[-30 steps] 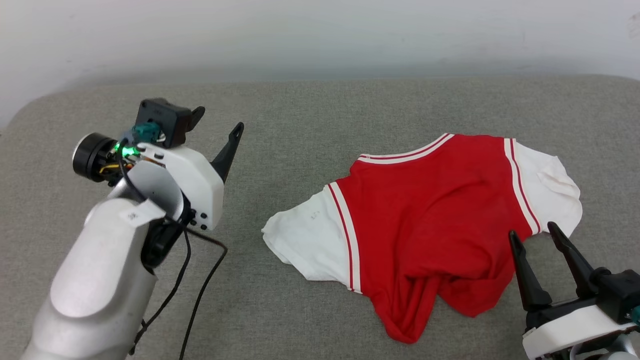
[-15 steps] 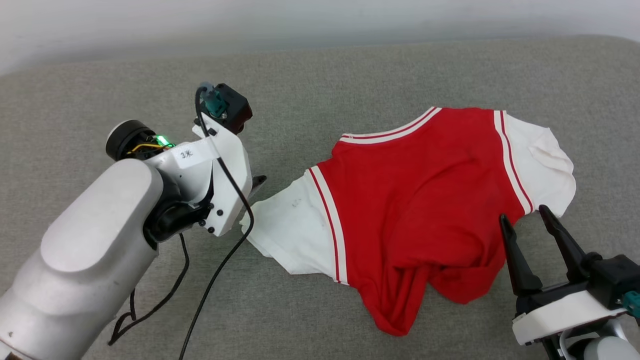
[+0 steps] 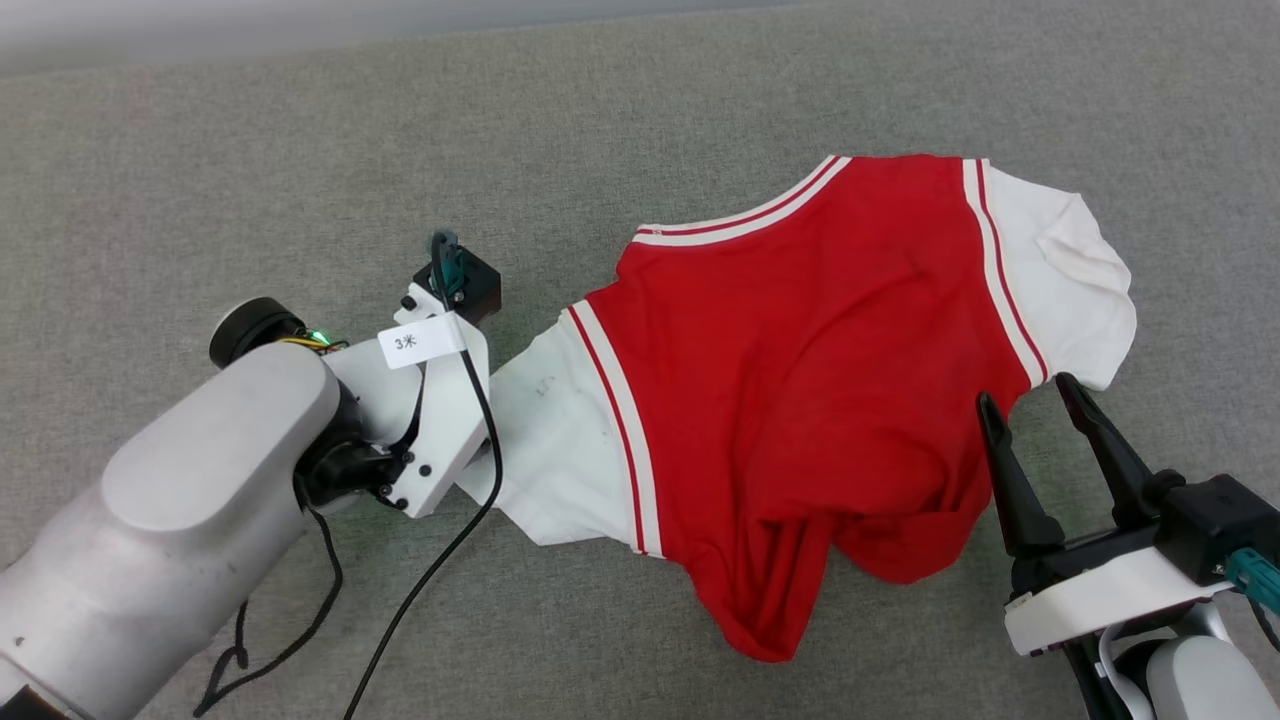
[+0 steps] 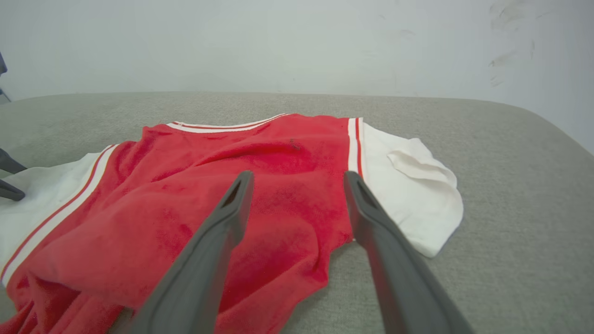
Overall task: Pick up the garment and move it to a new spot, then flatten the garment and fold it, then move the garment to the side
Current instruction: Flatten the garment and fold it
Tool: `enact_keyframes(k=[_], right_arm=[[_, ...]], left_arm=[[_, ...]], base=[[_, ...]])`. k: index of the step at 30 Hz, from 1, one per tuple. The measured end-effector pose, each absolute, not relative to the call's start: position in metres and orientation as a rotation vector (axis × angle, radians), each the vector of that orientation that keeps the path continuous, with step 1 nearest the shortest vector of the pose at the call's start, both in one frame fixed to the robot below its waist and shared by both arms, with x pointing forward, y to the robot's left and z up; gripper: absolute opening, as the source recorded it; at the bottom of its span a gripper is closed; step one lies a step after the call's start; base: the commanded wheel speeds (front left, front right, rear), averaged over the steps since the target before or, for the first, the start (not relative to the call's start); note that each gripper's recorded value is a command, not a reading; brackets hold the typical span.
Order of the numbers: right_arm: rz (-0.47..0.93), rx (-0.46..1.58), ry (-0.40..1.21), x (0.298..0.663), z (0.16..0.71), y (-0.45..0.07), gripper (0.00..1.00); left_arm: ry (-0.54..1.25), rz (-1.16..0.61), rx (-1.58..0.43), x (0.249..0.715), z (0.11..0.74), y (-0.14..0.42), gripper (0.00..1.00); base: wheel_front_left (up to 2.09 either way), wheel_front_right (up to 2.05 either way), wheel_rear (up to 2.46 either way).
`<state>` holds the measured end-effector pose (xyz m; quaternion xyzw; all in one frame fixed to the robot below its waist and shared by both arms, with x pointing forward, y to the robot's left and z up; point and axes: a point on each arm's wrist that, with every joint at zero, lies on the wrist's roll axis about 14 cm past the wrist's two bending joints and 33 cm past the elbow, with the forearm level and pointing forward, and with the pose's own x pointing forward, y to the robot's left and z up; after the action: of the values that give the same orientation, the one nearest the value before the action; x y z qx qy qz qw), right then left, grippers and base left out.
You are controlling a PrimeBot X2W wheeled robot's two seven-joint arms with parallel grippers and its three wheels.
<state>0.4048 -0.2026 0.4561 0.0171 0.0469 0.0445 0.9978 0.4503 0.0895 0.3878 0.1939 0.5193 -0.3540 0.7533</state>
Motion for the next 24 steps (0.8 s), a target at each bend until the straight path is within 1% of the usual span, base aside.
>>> enact_keyframes(k=[4,5,6,10,16,20,24], right_arm=[[0.081,0.033,0.106,0.406,0.451,-0.205,1.0],[0.08,0.034,0.108,0.406,0.451,-0.205,1.0],[0.079,0.035,0.11,0.406,0.45,-0.205,1.0],[0.072,0.03,0.094,0.407,0.455,-0.209,1.0],[0.048,-0.035,0.009,0.416,0.489,-0.232,1.0],[0.058,-0.104,-0.057,0.432,0.522,-0.243,1.0],[0.095,-0.178,-0.072,0.451,0.547,-0.245,1.0]], left_arm=[[1.181,-0.777,0.446,0.448,0.374,0.094,1.0],[1.188,-0.784,0.447,0.446,0.372,0.093,0.51],[1.189,-0.787,0.444,0.446,0.372,0.092,0.0],[1.137,-0.796,0.414,0.445,0.377,0.089,0.0],[0.961,-0.752,0.329,0.46,0.409,0.095,0.0],[0.867,-0.674,0.293,0.469,0.432,0.12,0.0],[0.807,-0.58,0.265,0.473,0.451,0.15,0.0]], base=[[0.0,0.0,0.0],[0.0,0.0,0.0],[0.0,0.0,0.0],[0.0,0.0,0.0],[0.0,0.0,0.0],[0.0,0.0,0.0],[0.0,0.0,0.0]])
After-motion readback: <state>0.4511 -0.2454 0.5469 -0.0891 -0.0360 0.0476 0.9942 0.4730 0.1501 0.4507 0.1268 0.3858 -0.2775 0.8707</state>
